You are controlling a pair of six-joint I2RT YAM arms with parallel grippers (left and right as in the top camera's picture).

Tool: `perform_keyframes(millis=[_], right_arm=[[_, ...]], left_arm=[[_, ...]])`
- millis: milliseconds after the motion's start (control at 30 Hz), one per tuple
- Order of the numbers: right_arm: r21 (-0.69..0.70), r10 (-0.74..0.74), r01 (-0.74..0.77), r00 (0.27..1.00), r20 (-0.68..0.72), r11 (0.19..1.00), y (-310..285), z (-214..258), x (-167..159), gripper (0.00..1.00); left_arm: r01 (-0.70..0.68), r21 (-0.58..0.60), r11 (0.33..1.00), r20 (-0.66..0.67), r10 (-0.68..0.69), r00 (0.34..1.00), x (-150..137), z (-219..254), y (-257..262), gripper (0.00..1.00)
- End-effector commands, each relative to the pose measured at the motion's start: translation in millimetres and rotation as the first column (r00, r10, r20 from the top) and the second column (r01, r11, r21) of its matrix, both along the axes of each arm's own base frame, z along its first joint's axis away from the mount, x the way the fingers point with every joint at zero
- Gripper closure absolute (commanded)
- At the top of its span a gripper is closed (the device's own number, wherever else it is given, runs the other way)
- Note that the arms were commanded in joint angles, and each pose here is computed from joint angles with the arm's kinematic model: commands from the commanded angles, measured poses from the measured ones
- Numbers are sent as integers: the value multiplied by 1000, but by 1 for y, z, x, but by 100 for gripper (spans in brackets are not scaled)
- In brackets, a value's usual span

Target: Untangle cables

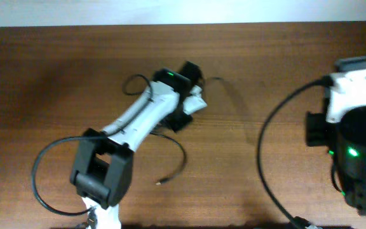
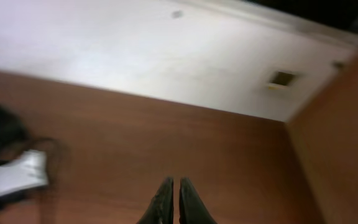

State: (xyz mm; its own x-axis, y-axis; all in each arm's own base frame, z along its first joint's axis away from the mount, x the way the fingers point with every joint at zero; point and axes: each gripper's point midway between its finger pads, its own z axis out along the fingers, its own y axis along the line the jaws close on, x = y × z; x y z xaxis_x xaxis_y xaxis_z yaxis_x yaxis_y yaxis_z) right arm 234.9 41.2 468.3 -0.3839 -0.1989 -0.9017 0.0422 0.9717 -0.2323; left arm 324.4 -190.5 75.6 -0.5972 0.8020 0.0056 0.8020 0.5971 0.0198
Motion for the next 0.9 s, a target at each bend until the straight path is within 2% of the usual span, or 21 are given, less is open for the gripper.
perform_keyframes(millis=[0, 33, 67, 100, 133, 167, 200, 267, 333, 367, 433, 467, 500, 567, 600, 633, 667, 733, 767, 800, 867], right_arm=[[55, -137, 132, 985, 104, 990, -40, 24, -23, 96], [61, -138, 132, 985, 105, 989, -41, 24, -25, 96], [69, -130, 124, 987, 95, 990, -39, 21, -25, 96], [69, -103, 98, 992, 76, 993, -33, 17, -23, 96], [78, -54, 50, 997, 47, 996, -22, 11, -20, 96], [84, -21, 19, 999, 28, 996, -13, 8, -18, 96], [87, 9, -9, 1000, 6, 996, -5, 3, -14, 96], [52, 19, -16, 999, -49, 999, -1, -9, -12, 96], [26, 43, -41, 993, -112, 999, 5, -22, -12, 96], [22, 52, -50, 990, -129, 999, 6, -26, -13, 96], [27, 81, -78, 985, -154, 997, 10, -30, -16, 96], [38, 119, -115, 976, -180, 993, 15, -35, -19, 96], [30, 156, -153, 966, -205, 988, 20, -39, -21, 88], [24, 159, -157, 962, -220, 987, 20, -42, -22, 71], [22, 158, -157, 961, -226, 987, 20, -43, -23, 70], [29, 170, -168, 957, -233, 985, 22, -45, -23, 70], [33, 180, -177, 953, -242, 984, 25, -47, -23, 70], [44, 200, -195, 938, -284, 980, 34, -56, -21, 70], [21, 186, -190, 928, -322, 982, 36, -66, -17, 70], [-31, 160, -189, 898, -409, 981, 45, -89, -6, 69], [-92, 77, -146, 847, -525, 985, 50, -128, 14, 70]], left_arm=[[-504, 125, 855, 101, 495, 863, 40, -4, 112, 100], [-599, 82, 797, 40, 598, 801, 40, -6, 129, 100], [-595, -37, 803, -101, 589, 801, 35, -6, 117, 100], [-539, -177, 823, -231, 498, 836, 29, 0, 97, 100], [-451, -348, 822, -340, 338, 878, 16, 14, 65, 100], [-364, -431, 826, -355, 216, 910, 6, 21, 44, 100], [-225, -530, 818, -348, 32, 937, -12, 31, 9, 100], [-21, -561, 828, -285, -169, 944, -35, 39, -37, 100], [253, -561, 788, -69, -350, 934, -38, 82, -102, 100], [337, -526, 781, 41, -373, 927, -30, 104, -121, 100], [259, -339, 904, 291, -161, 943, 24, 141, -126, 100], [219, -311, 925, 374, -93, 923, 38, 163, -124, 47], [218, -312, 925, 375, -91, 922, 38, 167, -122, 2], [224, -312, 923, 290, -132, 948, 17, 158, -119, 1], [308, -330, 892, 219, -245, 944, -7, 154, -120, 1], [327, -293, 898, 165, -289, 943, -20, 148, -108, 1], [318, -243, 917, 167, -283, 945, -17, 145, -99, 3], [81, -138, 987, 285, -38, 958, 20, 149, -77, 0], [-50, -114, 992, 349, 87, 933, 36, 154, -63, 1], [-215, -146, 965, 368, 255, 894, 48, 158, -46, 1], [-388, -215, 896, 329, 441, 835, 58, 163, -23, 1]])
